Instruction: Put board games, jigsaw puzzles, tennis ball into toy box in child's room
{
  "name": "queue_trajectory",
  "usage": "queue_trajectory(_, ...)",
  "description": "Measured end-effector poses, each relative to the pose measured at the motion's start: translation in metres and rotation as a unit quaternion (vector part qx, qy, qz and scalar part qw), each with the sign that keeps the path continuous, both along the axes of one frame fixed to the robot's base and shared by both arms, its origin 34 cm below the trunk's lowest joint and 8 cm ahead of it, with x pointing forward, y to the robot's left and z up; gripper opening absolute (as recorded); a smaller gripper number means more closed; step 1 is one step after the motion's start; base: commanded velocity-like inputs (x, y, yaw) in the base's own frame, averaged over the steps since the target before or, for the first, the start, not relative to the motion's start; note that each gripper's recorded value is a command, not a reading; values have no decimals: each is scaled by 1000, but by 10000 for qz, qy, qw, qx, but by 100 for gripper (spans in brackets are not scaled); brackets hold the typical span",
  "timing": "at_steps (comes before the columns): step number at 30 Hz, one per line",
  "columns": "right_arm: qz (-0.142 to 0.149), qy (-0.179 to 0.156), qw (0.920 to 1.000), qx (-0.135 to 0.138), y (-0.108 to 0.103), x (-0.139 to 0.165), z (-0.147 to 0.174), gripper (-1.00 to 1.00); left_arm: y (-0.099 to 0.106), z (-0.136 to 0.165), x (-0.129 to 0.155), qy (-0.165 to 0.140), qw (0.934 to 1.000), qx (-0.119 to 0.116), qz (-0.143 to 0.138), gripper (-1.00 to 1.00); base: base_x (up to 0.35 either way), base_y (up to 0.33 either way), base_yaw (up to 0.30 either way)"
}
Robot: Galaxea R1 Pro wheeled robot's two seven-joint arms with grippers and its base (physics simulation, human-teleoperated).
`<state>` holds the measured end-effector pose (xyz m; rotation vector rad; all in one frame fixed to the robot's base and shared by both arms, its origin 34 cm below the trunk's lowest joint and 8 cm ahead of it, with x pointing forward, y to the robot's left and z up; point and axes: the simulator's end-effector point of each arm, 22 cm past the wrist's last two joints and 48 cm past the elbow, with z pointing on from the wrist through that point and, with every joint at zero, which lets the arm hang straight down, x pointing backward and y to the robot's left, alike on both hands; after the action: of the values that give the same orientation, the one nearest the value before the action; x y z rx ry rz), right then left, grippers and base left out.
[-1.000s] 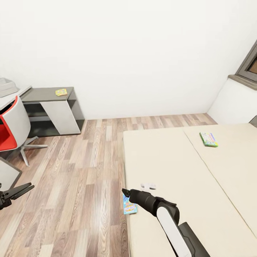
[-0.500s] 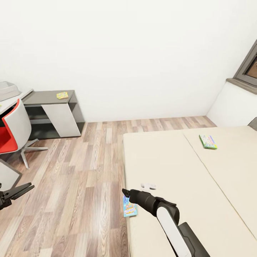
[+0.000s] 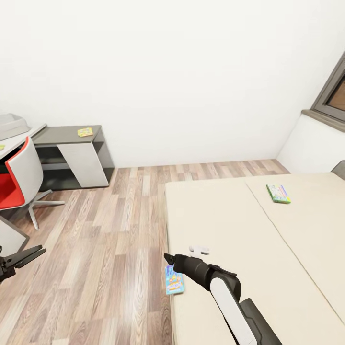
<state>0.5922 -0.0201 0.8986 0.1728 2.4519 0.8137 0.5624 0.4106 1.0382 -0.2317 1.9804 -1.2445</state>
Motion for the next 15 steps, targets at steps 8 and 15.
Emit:
queue_trajectory(8, 0, -67, 10000, 1, 0, 1, 6, 100, 0, 6, -1, -68, 10000, 1, 4, 100, 0, 0, 0)
queue_trajectory(15, 1, -125, 9999, 1, 0, 2, 12, 100, 0, 11, -1, -127, 9999, -1, 5, 100, 0, 0, 0)
